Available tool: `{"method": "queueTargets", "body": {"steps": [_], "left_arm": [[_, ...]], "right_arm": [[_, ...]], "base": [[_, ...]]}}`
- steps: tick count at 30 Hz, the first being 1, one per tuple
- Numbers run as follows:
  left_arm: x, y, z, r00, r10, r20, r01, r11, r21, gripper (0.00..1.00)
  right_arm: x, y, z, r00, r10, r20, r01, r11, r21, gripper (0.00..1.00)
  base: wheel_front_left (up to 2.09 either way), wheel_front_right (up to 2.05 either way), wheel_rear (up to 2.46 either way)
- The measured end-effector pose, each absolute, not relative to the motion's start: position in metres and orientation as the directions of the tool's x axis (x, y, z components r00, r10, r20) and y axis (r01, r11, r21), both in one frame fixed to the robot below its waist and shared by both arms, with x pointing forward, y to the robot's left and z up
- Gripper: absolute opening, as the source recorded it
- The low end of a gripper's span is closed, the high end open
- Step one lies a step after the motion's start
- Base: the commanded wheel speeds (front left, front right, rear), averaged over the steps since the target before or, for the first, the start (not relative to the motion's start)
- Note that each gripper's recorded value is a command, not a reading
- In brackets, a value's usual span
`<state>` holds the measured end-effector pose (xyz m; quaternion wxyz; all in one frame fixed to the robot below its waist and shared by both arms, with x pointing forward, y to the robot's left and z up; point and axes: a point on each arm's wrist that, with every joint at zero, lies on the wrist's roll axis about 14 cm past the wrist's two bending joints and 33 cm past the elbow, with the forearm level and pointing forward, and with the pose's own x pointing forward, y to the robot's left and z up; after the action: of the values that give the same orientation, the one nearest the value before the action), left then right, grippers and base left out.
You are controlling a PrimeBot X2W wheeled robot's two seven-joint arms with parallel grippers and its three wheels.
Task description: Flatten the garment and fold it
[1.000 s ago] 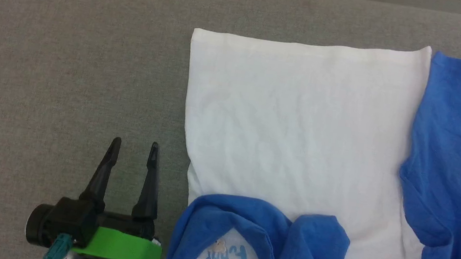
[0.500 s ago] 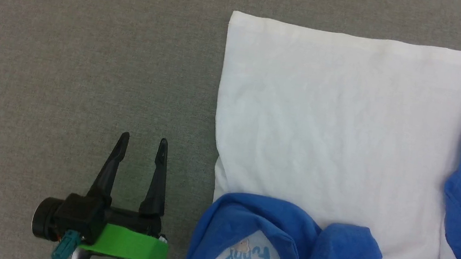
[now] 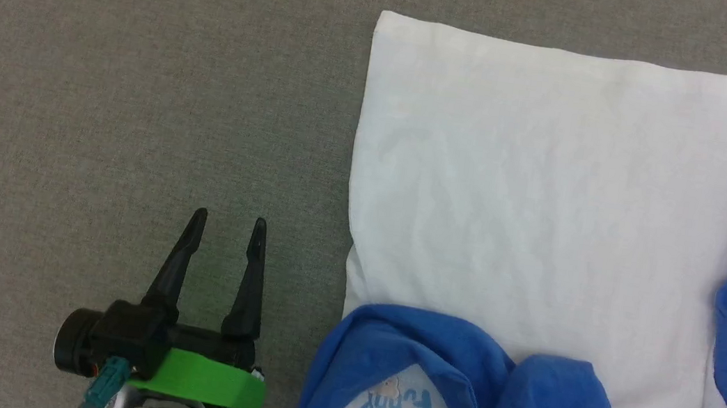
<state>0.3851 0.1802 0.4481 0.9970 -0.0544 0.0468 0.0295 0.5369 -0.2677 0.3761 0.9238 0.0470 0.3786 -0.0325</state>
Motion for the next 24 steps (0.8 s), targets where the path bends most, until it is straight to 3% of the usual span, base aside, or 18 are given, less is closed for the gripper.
{"method": "queueTargets", "body": {"steps": [13,19,24], "left_arm": [[0.365,0.181,0.475,0.998,0.06,-0.027,-0.063,0.99,-0.128,1.0],[0.345,0.184,0.489,0.997,0.076,0.006,-0.074,0.985,-0.156,1.0],[0.33,0.185,0.499,0.996,0.081,0.036,-0.074,0.984,-0.161,1.0]], "right_arm": [[0.522,-0.303,0.48,0.881,-0.098,-0.462,0.173,0.977,0.122,0.0],[0.498,-0.301,0.551,0.956,-0.083,-0.28,0.129,0.98,0.15,0.0],[0.476,-0.264,0.593,0.982,0.025,-0.188,0.007,0.986,0.166,0.0]], "base": [[0.0,0.0,0.0],[0.0,0.0,0.0],[0.0,0.0,0.0]]}}
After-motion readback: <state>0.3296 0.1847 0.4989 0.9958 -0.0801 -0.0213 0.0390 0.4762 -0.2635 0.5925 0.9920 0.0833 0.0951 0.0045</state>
